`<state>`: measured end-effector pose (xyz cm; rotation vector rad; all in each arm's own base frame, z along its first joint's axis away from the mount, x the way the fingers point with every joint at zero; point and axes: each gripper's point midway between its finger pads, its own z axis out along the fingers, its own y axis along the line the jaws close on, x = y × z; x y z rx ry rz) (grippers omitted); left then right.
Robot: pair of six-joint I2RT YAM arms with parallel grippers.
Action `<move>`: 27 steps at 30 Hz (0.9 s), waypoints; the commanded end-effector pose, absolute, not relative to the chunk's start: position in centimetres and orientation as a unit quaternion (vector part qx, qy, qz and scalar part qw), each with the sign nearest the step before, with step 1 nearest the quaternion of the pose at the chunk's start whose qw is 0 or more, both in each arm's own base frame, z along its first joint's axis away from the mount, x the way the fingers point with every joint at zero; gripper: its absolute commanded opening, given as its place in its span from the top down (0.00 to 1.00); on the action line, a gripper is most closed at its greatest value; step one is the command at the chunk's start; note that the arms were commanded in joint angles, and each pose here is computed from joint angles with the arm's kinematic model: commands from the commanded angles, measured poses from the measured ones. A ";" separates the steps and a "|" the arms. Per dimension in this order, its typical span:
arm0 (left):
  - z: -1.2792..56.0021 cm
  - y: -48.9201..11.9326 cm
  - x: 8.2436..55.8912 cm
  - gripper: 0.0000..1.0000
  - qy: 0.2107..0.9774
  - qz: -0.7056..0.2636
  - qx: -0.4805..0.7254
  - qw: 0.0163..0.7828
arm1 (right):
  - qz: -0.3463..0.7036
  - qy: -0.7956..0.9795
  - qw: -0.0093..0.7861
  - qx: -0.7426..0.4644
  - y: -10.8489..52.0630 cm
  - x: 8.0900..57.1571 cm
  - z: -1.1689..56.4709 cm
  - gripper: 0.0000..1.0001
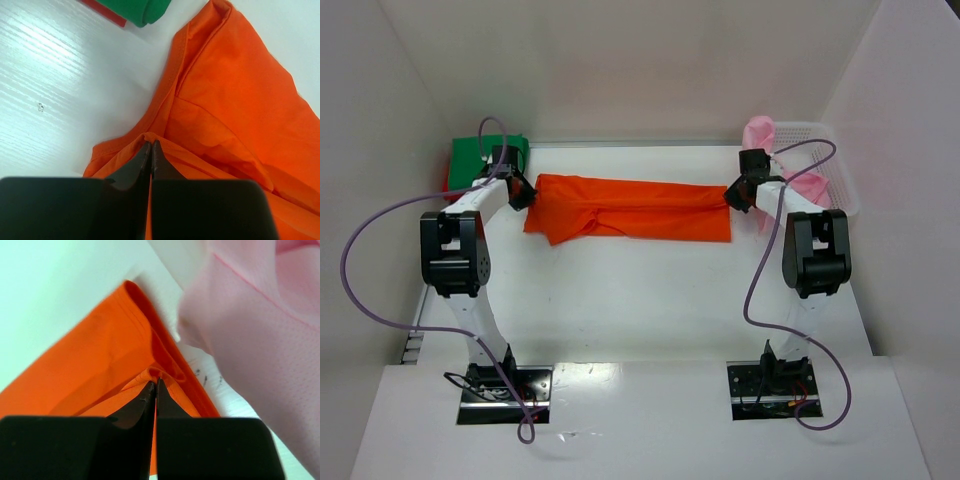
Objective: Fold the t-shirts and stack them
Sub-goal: Fold the other side of the tshirt into a rectangle
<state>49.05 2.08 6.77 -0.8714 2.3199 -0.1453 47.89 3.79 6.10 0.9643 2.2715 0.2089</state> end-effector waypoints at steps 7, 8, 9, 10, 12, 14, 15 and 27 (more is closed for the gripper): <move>9.3 4.1 53.1 0.82 0.871 -0.043 -0.314 0.375 | 0.072 0.844 0.387 0.364 2.1 51.5 9.6 0.86; 9.3 4.1 53.1 0.73 0.871 -0.043 -0.314 0.375 | 0.076 0.845 0.385 0.362 2.2 51.5 9.6 0.83; 9.1 3.9 53.3 0.66 0.873 -0.047 -0.312 0.373 | 0.074 0.847 0.381 0.362 2.2 51.5 9.0 0.72; 9.1 3.9 53.3 0.60 0.873 -0.047 -0.312 0.373 | 0.076 0.846 0.385 0.362 2.2 51.7 9.2 0.66; 9.1 3.7 53.3 0.47 0.874 -0.053 -0.310 0.371 | 0.080 0.847 0.383 0.361 2.4 51.6 9.2 0.51; 9.1 3.5 53.3 0.39 0.876 -0.055 -0.303 0.371 | 0.085 0.848 0.381 0.359 2.6 51.6 9.2 0.49; 9.2 3.3 53.1 0.36 0.879 -0.060 -0.295 0.370 | 0.083 0.850 0.381 0.355 2.6 51.6 9.2 0.45; 15.8 -1.8 51.0 0.09 0.830 -0.194 -0.330 0.407 | 0.185 0.847 0.485 0.113 10.5 53.0 19.3 0.00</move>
